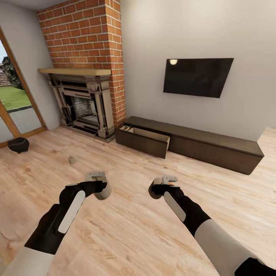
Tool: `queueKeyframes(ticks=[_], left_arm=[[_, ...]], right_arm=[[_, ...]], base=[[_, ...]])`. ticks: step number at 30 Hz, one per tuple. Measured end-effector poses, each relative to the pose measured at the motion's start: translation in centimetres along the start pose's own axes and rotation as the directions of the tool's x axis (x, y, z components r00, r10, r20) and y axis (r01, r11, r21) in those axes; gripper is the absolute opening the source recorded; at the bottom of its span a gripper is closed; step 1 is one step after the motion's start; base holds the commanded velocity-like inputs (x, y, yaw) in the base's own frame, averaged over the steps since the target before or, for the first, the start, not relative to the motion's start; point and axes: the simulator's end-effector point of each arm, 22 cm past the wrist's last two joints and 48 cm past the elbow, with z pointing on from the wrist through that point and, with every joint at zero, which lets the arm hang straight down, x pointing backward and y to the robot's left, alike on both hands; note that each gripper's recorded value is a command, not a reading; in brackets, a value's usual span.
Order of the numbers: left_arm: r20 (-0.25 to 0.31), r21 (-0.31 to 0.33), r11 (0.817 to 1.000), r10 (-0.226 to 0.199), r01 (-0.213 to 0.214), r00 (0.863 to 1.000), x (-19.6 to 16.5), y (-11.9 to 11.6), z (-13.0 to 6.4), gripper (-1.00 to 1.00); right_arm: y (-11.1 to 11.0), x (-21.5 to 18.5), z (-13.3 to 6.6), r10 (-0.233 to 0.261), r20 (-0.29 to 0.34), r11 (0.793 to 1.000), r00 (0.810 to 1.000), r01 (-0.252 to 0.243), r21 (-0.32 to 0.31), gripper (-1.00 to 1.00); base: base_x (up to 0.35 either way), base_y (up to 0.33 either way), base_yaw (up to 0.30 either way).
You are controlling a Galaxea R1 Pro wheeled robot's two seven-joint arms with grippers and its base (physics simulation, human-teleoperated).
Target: Place each of the two pumpkins and all three candles from the living room inside a cabinet in the living room (use any cabinet), then make sure every cabinet is closed, and position the cauldron so it is next to a table in the living room.
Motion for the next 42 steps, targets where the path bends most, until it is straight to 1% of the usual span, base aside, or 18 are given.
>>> queueKeyframes(ticks=[5, 24, 32, 42], left_arm=[[0.001, 0.000, 1.000, 0.000, 0.000, 1.000, -0.02, 0.00, -0.03, -1.00], [-0.001, 0.000, 1.000, -0.001, 0.001, 1.000, 0.03, -0.02, 0.00, -1.00], [0.001, -0.002, 1.000, -0.001, 0.001, 1.000, -0.04, 0.13, -0.03, -1.00], [0.001, -0.004, 1.000, 0.000, 0.000, 1.000, -0.03, 0.23, -0.03, -1.00]], right_arm=[[0.06, 0.02, -0.04, -0.001, -0.002, 1.000, 1.000, 0.001, -0.001, -1.00], [0.15, 0.07, -0.03, -0.003, -0.003, 1.000, 1.000, 0.002, -0.002, -1.00], [0.22, 0.06, -0.04, -0.002, -0.002, 1.000, 1.000, 0.002, -0.003, -1.00], [0.21, 0.06, -0.04, -0.002, -0.002, 1.000, 1.000, 0.002, -0.003, -1.00]], base=[[0.334, 0.000, -0.157], [0.334, 0.007, -0.003], [0.325, 0.132, 0.000], [0.265, 0.225, 0.000]])
